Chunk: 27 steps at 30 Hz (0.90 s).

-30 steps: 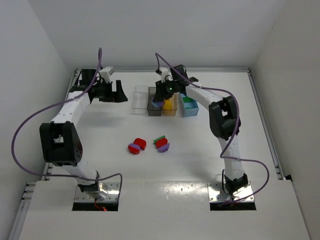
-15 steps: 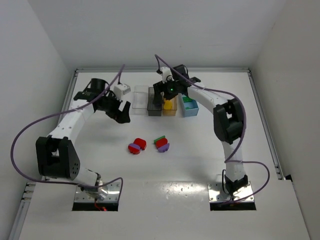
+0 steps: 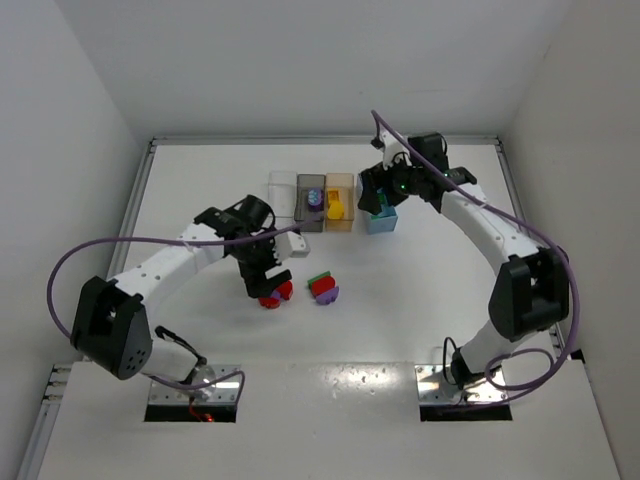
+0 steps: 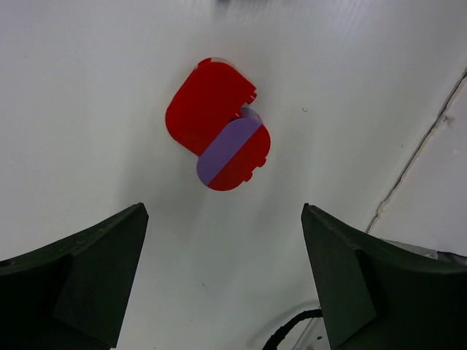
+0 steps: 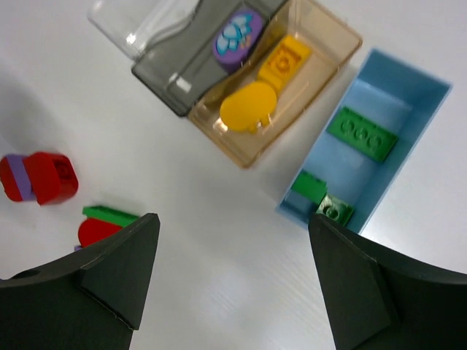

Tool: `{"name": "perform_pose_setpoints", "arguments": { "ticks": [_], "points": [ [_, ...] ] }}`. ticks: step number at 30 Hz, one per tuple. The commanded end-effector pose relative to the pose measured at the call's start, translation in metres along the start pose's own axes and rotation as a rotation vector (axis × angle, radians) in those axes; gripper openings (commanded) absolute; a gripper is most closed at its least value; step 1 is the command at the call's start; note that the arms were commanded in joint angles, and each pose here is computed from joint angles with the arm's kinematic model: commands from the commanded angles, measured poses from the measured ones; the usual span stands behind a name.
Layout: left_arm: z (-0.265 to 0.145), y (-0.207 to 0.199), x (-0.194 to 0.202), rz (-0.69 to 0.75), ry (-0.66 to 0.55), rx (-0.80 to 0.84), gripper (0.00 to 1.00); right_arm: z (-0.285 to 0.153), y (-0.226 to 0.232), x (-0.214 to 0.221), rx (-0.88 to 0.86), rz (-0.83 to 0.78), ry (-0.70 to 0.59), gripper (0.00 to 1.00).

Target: Sort the legos into containers by color

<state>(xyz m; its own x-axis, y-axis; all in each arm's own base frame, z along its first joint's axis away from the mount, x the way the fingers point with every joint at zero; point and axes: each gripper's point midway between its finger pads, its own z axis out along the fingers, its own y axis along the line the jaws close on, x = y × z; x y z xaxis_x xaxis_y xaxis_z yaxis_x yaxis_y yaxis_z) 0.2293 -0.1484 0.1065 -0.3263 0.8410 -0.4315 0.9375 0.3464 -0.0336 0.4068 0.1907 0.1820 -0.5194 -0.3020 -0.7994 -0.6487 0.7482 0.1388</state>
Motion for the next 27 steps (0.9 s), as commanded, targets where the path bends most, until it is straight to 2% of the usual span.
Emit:
{"name": "perform_pose_setpoints", "arguments": {
  "ticks": [1,5,9,11,14,17,21,27],
  "points": [
    [0.010,-0.003,0.005,0.055,0.061,-0.025,0.93,-0.015,-0.008,0.011,0.022,-0.008,0.011,0.83],
    [0.024,-0.011,-0.002,0.053,0.071,-0.024,0.88,-0.025,-0.012,0.011,0.032,0.001,-0.005,0.83],
    [0.021,-0.031,-0.046,0.111,-0.112,0.051,0.88,-0.029,-0.019,0.023,0.033,0.029,0.007,0.83],
    [0.023,-0.042,-0.068,0.172,-0.173,0.069,0.88,-0.032,-0.022,0.026,0.042,0.037,0.007,0.83],
    [0.033,-0.051,-0.091,0.219,-0.233,0.089,0.94,-0.034,-0.029,0.031,0.057,0.053,0.012,0.83],
    [0.048,-0.059,-0.110,0.192,-0.225,0.095,1.00,-0.041,-0.035,0.031,0.074,0.074,0.007,0.83],
    [0.063,-0.066,-0.134,0.097,-0.251,0.077,1.00,-0.050,-0.041,0.036,0.101,0.088,0.007,0.83],
    [0.092,-0.057,-0.133,0.008,-0.208,-0.020,1.00,-0.066,-0.051,0.043,0.138,0.124,-0.001,0.83]
  ]
}}
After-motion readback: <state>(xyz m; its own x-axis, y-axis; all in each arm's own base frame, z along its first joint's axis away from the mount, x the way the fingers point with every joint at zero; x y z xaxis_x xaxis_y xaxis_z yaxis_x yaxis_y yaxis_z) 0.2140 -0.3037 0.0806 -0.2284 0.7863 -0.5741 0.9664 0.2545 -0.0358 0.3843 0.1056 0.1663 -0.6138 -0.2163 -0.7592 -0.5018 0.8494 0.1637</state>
